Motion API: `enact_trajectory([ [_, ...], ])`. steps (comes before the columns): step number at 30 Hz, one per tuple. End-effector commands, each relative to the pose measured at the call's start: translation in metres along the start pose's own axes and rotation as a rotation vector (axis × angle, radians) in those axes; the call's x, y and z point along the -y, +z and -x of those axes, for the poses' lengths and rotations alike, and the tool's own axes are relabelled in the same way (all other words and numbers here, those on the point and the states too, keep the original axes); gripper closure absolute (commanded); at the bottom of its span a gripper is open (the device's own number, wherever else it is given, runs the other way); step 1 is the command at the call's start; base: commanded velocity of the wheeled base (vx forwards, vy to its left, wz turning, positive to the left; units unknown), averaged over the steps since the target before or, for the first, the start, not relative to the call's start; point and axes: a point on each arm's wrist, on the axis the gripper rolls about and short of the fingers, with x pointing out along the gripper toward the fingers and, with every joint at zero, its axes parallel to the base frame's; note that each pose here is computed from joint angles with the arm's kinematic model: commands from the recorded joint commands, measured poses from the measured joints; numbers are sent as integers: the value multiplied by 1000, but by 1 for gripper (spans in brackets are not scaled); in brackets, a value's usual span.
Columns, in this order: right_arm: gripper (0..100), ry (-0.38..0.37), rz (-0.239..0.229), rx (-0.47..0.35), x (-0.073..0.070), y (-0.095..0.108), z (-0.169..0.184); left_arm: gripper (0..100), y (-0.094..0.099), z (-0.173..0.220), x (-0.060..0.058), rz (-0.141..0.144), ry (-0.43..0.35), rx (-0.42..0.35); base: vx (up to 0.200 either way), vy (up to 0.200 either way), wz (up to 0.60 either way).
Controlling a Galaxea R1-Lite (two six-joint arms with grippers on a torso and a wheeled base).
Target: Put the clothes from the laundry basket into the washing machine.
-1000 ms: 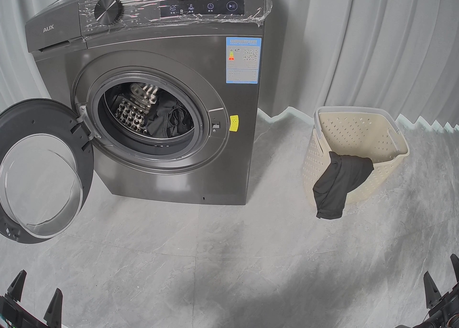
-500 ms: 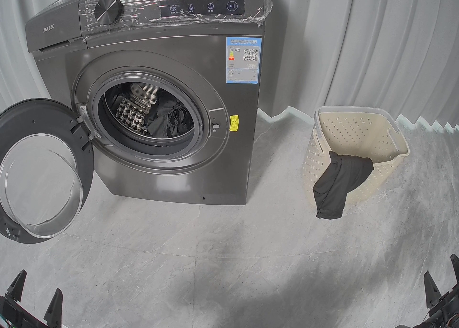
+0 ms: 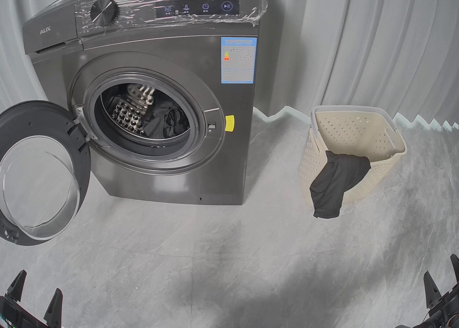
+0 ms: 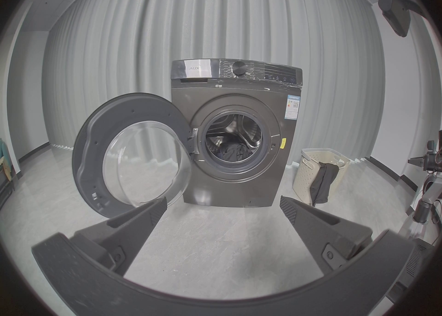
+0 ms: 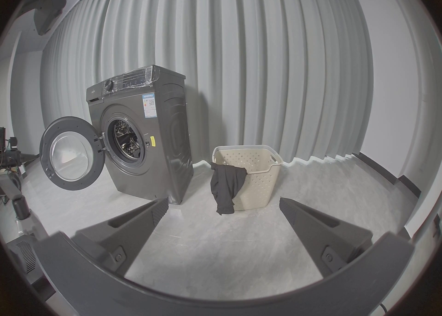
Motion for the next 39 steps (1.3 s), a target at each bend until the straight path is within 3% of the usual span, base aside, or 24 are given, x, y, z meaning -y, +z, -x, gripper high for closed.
enact_trajectory([
  [1, 0, 0, 2, -9, 0, -4, -1, 0, -5, 0, 0, 1, 1, 0, 0, 0, 0],
  [5, 0, 0, 0, -8, 0, -4, -1, 0, -5, 0, 0, 1, 1, 0, 0, 0, 0],
  [39, 0, 5, 12, -9, 0, -4, -1, 0, -5, 0, 0, -1, 1, 0, 0, -200, 0],
])
